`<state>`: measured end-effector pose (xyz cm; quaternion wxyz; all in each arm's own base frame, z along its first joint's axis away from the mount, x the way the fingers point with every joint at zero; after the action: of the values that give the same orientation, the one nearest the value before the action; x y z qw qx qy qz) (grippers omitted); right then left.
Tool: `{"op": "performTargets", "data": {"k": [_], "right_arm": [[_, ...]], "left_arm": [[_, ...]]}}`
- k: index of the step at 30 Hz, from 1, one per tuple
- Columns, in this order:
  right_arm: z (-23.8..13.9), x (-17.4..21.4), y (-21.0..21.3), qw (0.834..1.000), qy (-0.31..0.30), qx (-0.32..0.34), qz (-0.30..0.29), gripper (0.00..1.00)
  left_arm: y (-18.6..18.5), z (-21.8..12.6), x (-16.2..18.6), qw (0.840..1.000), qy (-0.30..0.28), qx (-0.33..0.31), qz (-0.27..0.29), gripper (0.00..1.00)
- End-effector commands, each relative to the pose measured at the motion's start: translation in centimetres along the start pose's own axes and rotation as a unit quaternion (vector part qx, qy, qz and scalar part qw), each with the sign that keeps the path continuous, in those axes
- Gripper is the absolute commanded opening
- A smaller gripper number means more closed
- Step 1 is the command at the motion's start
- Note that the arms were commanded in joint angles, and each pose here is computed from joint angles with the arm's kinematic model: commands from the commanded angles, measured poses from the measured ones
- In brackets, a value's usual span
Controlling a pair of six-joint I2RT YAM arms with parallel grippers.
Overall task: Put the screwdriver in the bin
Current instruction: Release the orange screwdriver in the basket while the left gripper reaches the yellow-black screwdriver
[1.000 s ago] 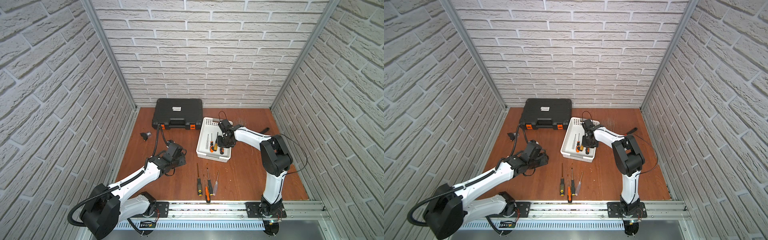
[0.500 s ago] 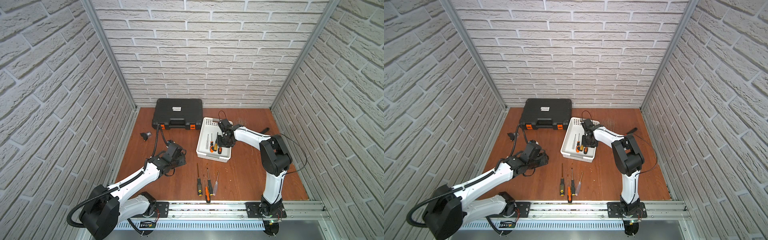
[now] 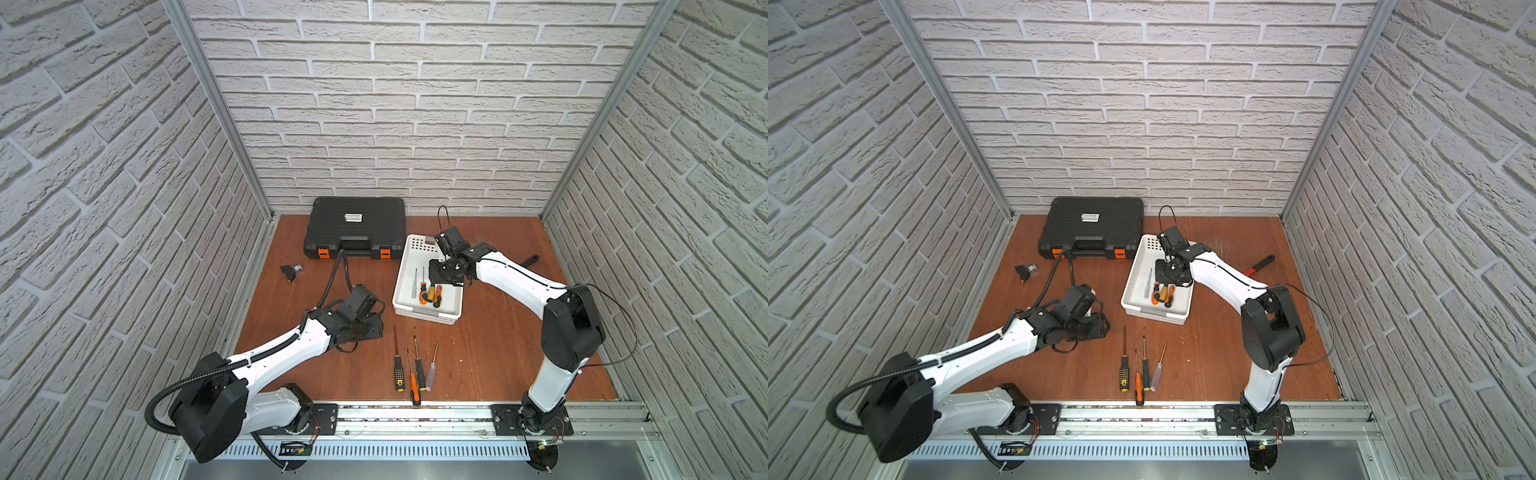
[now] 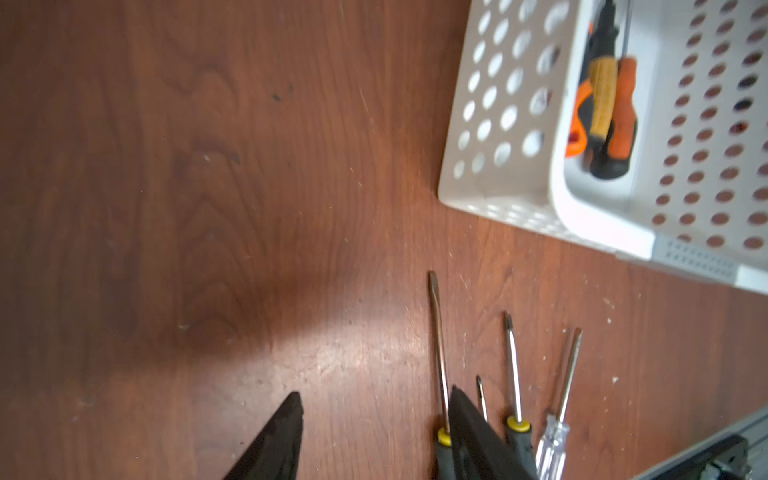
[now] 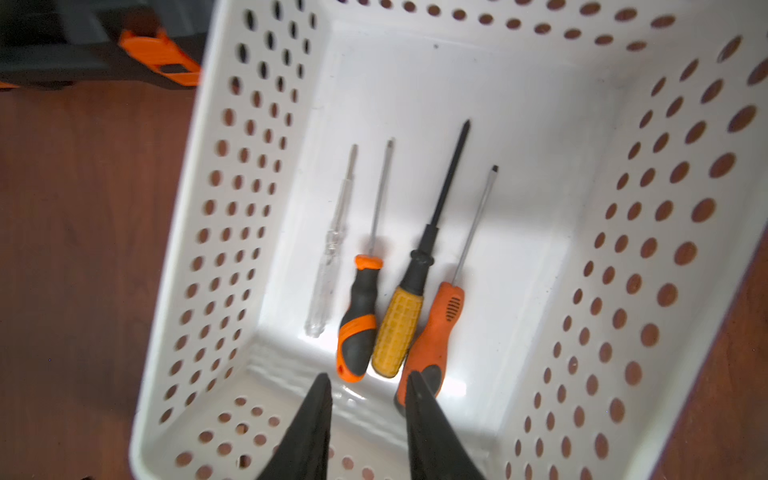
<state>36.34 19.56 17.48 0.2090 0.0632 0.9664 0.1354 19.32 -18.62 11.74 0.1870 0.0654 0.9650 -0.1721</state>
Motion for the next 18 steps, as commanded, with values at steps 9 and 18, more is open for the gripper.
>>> {"op": "performTargets", "data": {"k": [9,18], "right_arm": [[-7.0,5.0,0.4,0.994,-0.086,-0.057,-0.037,0.36],[-6.0,6.4,-0.5,0.995,-0.076,-0.060,-0.033,0.37]], "left_arm": [[-5.6,0.2,6.1,0.993,0.098,0.019,0.062,0.59],[-5.9,1.6,7.4,0.987,0.146,-0.025,0.060,0.58]]}}
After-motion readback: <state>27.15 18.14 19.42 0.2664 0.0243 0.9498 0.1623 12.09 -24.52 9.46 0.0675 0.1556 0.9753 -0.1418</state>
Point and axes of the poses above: each gripper's point midway between its finger pads, its own z axis out along the fingers, its own y axis along the line the jaws close on, x = y × z, the point moved 5 cm from there along -z, back along the fingers, and after that the axes turned 7 degrees about z, right-handed, at the moved point
